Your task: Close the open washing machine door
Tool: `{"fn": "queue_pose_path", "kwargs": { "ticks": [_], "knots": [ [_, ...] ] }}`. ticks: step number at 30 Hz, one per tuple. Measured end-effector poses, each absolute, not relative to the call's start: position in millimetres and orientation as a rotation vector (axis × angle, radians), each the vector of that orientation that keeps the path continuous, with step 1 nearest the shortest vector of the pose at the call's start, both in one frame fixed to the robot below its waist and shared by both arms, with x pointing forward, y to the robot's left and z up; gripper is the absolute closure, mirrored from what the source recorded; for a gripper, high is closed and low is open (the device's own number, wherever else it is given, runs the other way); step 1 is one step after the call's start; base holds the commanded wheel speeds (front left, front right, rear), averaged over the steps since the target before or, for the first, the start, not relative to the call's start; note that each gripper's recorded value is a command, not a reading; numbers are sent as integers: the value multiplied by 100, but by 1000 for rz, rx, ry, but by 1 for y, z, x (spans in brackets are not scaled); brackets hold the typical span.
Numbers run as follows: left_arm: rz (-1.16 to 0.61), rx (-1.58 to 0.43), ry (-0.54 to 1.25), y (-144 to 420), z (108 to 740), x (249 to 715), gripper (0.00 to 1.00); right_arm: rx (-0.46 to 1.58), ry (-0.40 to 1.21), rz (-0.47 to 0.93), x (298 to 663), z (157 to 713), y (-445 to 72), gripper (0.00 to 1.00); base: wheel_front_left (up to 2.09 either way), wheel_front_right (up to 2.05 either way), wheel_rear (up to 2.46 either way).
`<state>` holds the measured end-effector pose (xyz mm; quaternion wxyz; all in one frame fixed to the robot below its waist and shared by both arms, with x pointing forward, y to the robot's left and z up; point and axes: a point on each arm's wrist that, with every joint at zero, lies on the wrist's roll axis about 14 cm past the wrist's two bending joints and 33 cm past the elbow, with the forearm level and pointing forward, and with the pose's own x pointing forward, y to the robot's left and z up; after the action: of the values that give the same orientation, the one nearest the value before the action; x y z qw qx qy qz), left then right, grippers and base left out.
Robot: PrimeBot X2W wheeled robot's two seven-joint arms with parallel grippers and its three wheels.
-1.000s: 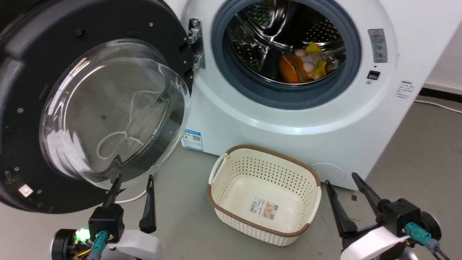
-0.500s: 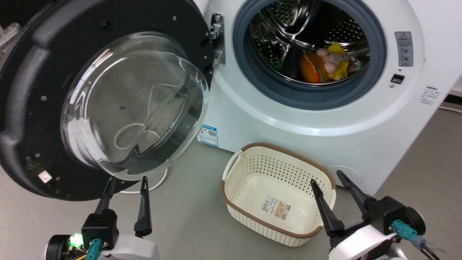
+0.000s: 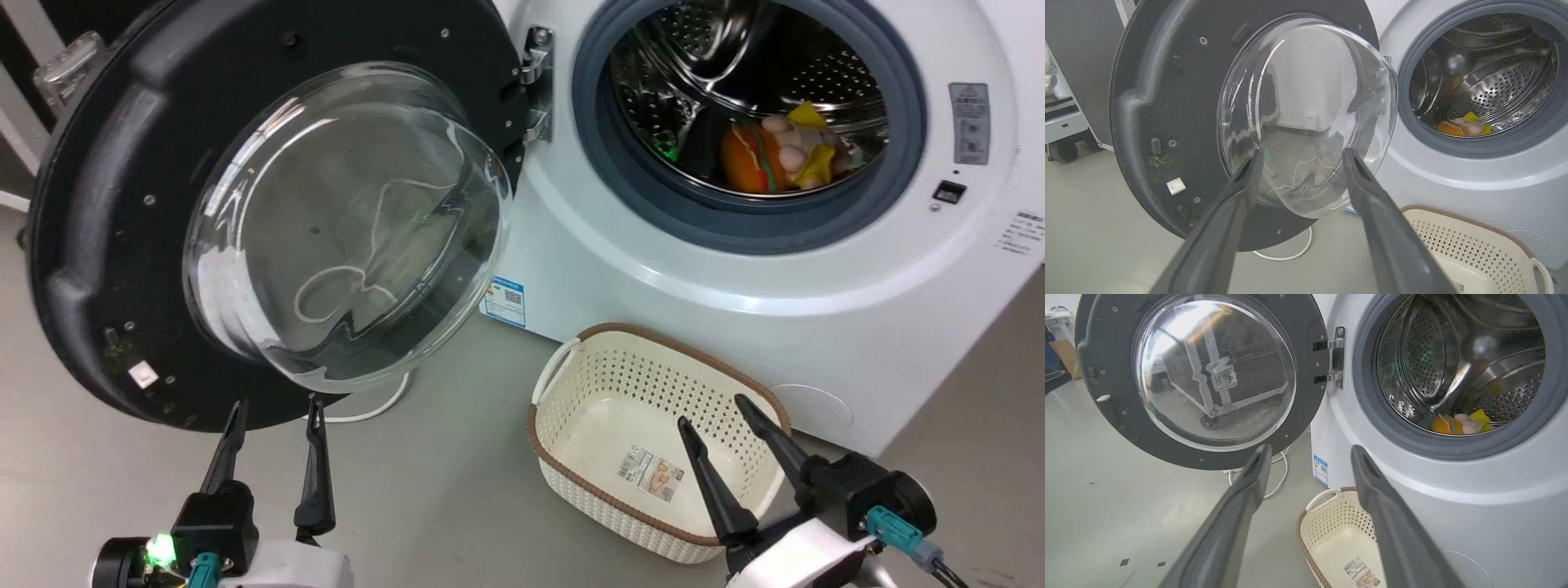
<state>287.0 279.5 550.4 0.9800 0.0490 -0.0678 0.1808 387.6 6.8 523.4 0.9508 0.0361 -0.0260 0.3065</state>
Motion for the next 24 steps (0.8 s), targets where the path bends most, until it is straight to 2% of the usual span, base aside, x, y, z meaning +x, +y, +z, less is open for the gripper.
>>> {"fn": "queue_pose_path", "kwargs": {
  "ticks": [4,5,6,7,16,24],
  "knots": [
    [382,102,-146,284,552,281,0,82,-53,648,386,523,14,0,0,0,0],
    [387,101,-147,285,552,280,29,83,-54,653,386,523,16,0,0,0,0],
    [391,99,-152,287,553,278,71,84,-56,659,385,523,18,0,0,0,0],
    [396,100,-160,288,555,277,100,85,-58,664,385,523,19,0,0,0,0],
    [492,51,-324,318,601,254,100,91,-52,710,384,518,32,0,0,0,0],
    [495,39,-459,360,654,254,100,82,-38,745,390,506,38,0,0,0,0]
  ]
}}
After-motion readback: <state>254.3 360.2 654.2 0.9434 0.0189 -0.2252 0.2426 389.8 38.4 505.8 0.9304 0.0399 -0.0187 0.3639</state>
